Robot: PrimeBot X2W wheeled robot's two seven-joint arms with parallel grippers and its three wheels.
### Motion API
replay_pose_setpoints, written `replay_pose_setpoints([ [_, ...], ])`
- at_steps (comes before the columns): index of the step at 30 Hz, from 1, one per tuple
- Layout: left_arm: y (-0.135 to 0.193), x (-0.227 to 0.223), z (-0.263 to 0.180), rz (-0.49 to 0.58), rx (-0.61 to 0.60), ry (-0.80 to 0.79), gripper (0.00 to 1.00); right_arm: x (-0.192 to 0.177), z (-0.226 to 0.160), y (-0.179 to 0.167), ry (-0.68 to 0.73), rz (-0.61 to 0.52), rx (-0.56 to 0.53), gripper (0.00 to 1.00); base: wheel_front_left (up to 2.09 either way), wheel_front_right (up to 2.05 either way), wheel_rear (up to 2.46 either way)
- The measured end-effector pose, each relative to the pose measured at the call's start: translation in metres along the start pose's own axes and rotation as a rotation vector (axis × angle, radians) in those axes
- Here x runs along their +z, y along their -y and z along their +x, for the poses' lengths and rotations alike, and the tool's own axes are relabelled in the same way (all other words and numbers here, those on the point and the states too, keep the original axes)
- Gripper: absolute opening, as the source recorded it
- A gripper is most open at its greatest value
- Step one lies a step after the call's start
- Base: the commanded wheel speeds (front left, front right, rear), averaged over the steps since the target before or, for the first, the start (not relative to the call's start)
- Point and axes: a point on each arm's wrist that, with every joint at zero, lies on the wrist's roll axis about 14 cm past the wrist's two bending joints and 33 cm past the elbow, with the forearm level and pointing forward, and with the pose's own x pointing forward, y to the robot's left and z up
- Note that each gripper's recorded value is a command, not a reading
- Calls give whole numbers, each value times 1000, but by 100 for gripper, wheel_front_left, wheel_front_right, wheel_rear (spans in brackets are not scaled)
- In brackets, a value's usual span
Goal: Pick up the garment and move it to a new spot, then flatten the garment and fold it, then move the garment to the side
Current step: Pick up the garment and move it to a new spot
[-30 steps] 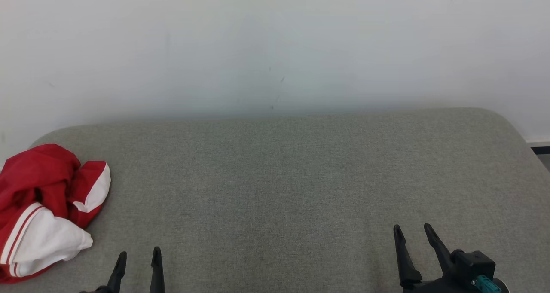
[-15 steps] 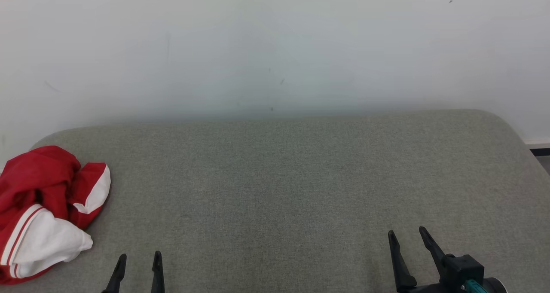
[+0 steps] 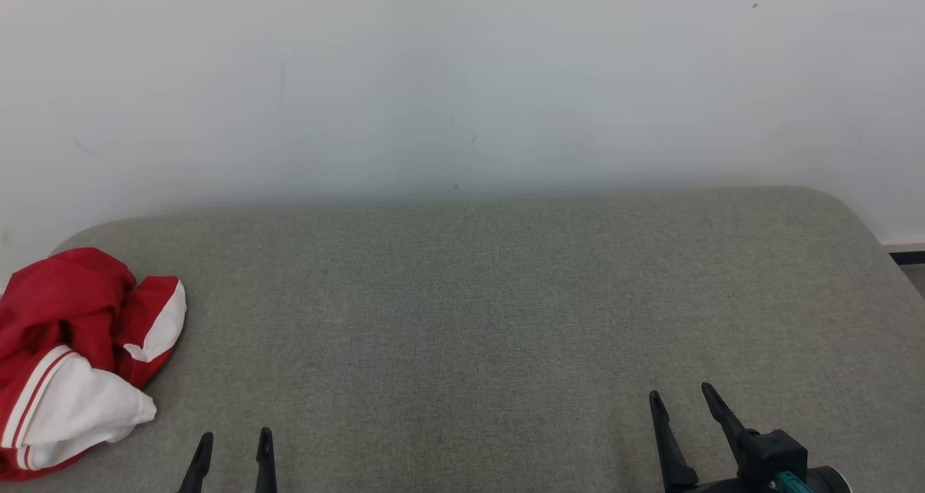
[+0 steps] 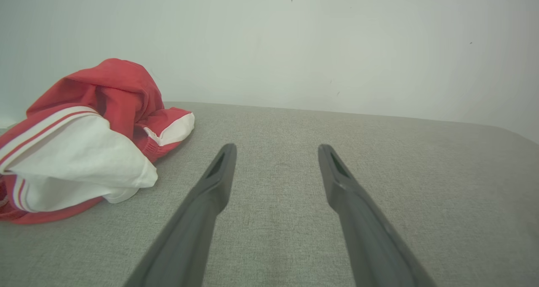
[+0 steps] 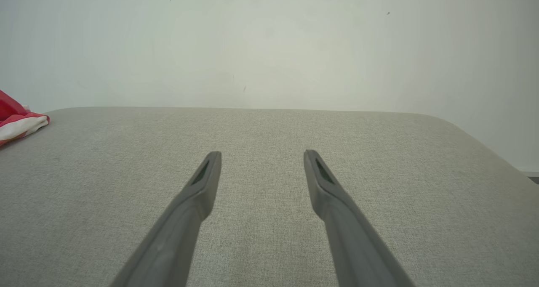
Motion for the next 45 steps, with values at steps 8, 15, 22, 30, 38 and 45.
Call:
replay_pose_setpoints([
  [8,-1,1,-3,-4,7,2,100,1,1,-3,4,-4,10,100,0,0,0],
  [15,-12,2,-10,-1,42,7,100,0,5,-13,-2,-6,41,100,0,0,0],
  [22,-37,3,-27,9,123,12,100,-1,15,-36,-3,3,114,100,0,0,0],
  [30,-71,7,-51,24,232,23,100,-2,28,-67,-8,17,206,100,0,0,0],
  [38,-110,11,-88,38,365,30,100,-4,40,-110,-19,22,333,100,0,0,0],
  [45,-139,14,-122,43,494,41,100,-2,49,-153,-19,15,455,100,0,0,0],
])
